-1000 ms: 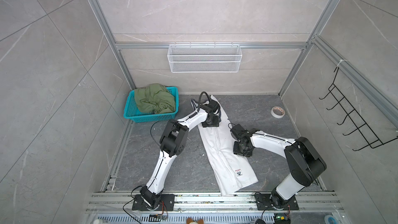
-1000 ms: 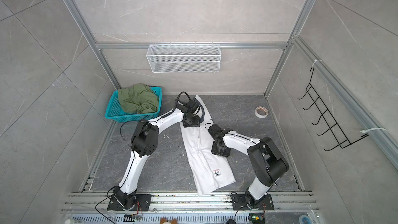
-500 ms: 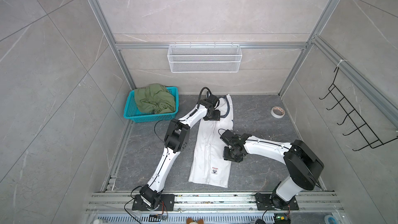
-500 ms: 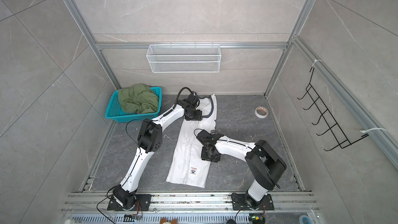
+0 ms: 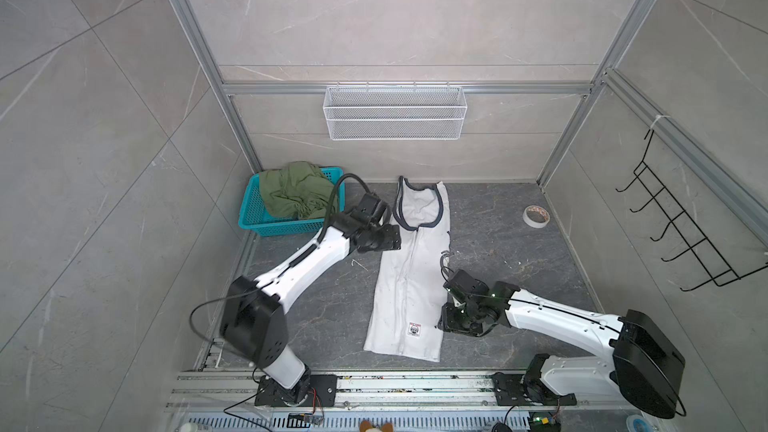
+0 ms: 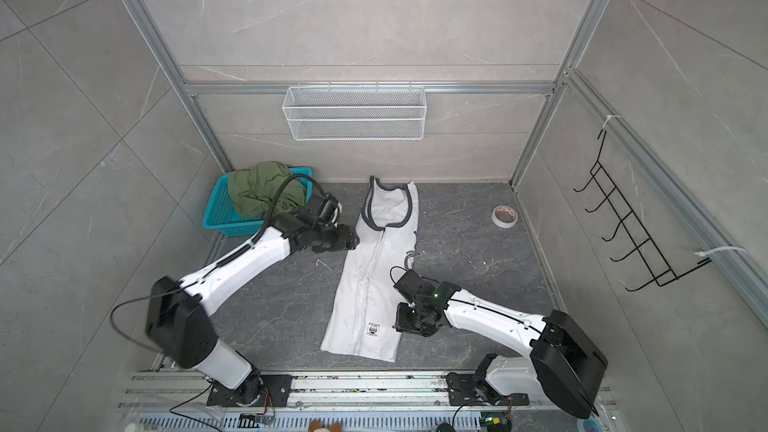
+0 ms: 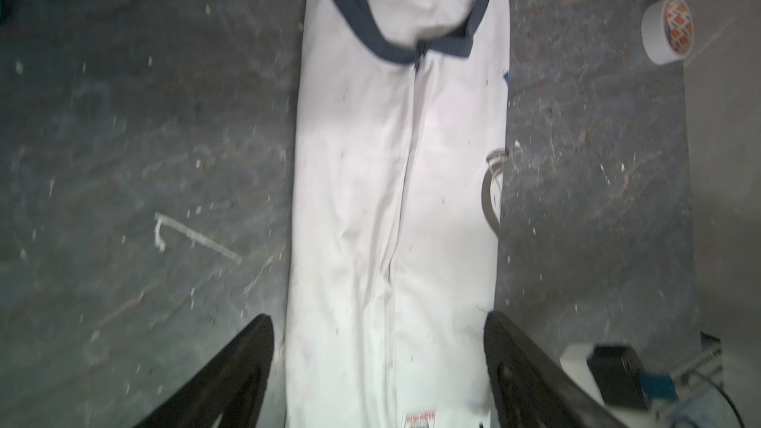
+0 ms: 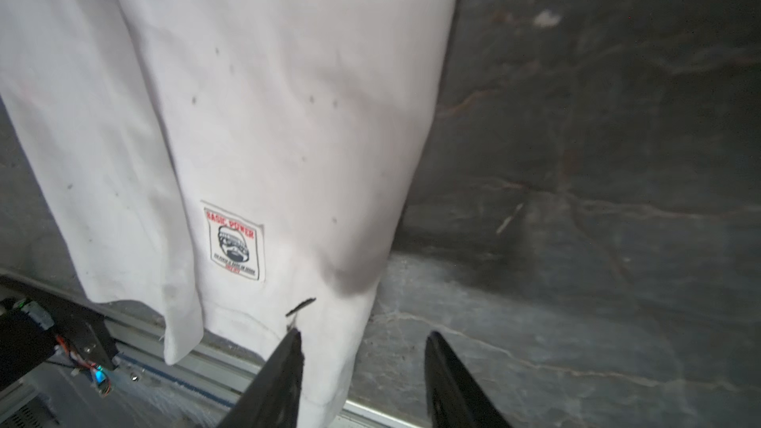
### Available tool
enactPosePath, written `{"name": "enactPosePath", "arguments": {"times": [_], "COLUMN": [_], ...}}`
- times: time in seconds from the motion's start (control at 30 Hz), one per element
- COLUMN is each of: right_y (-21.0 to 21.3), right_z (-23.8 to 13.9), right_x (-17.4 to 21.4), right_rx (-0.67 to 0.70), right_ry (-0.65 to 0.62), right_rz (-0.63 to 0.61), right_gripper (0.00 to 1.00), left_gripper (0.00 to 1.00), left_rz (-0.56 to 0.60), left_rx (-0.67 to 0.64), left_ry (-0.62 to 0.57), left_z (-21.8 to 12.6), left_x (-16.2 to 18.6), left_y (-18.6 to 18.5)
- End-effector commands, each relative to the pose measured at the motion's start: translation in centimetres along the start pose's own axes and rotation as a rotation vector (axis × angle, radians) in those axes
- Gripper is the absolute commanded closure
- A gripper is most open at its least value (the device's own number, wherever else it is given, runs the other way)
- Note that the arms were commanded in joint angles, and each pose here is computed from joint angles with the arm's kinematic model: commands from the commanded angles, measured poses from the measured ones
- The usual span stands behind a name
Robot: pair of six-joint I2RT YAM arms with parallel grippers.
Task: Fold and stack the tank tops
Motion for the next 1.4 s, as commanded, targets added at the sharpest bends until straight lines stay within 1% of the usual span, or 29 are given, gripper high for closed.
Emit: {"name": "enactPosePath", "arguments": {"times": [0.0, 0.03, 0.1, 0.2, 0.3, 0.37, 0.53, 0.63, 0.8, 0.87, 1.03, 1.17, 1.37], "right_y": [0.7, 1.0, 1.3, 0.9, 0.4, 0.6, 0.9, 1.0, 0.8, 0.7, 0.6, 0.6, 0.9], "right_z": [0.3, 0.4, 0.4, 0.6, 1.1, 1.5, 2.2, 2.5, 3.0, 3.2, 3.8, 3.7, 3.4], "right_x": [1.8, 2.2, 2.9, 3.9, 4.7, 4.9, 5.3, 5.4, 5.7, 5.8, 5.9, 5.9, 5.6], "right_rx": [-0.080, -0.096, -0.121, -0.097, -0.096, -0.126, -0.140, -0.147, -0.142, -0.148, -0.143, -0.140, -0.139], "right_ry": [0.040, 0.043, 0.051, 0.065, 0.079, 0.078, 0.098, 0.103, 0.121, 0.125, 0.140, 0.134, 0.119], "right_rz": [0.031, 0.015, 0.035, 0.051, 0.073, 0.074, 0.065, 0.067, 0.075, 0.082, 0.092, 0.092, 0.080], "right_gripper": [0.50, 0.50, 0.50, 0.51, 0.52, 0.53, 0.56, 0.58, 0.62, 0.64, 0.66, 0.72, 0.85], "left_gripper": [0.20, 0.21, 0.24, 0.27, 0.28, 0.29, 0.32, 0.32, 0.35, 0.39, 0.44, 0.52, 0.72], "left_rz": [-0.099, -0.122, -0.166, -0.217, -0.199, -0.192, -0.198, -0.200, -0.192, -0.192, -0.184, -0.180, -0.173], "left_rx": [-0.084, -0.092, -0.087, -0.066, -0.077, -0.088, -0.113, -0.155, -0.221, -0.217, -0.200, -0.176, -0.125], "left_ry": [0.080, 0.104, 0.159, 0.255, 0.336, 0.376, 0.445, 0.473, 0.491, 0.502, 0.511, 0.520, 0.516], "left_z": [0.8, 0.4, 0.1, 0.1, 0.2, 0.3, 0.4, 0.7, 1.5, 1.9, 2.8, 3.2, 3.3], "left_x": [4.4, 5.7, 8.0, 11.3, 14.0, 15.3, 17.7, 18.7, 19.4, 19.7, 19.9, 20.1, 19.9], "left_y": [4.3, 5.3, 6.7, 7.8, 7.8, 7.7, 8.3, 9.3, 10.4, 10.5, 10.4, 10.0, 8.8]}}
Point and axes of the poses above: each gripper's point midway between its finger pads, its own z axis out along the fingers, its own y axis along the line the jaws close on, x = y × z, the point moved 7 cm from there along -z, back along the fingers, and after that the axes turned 10 degrees about -z, right-handed, at the moved point
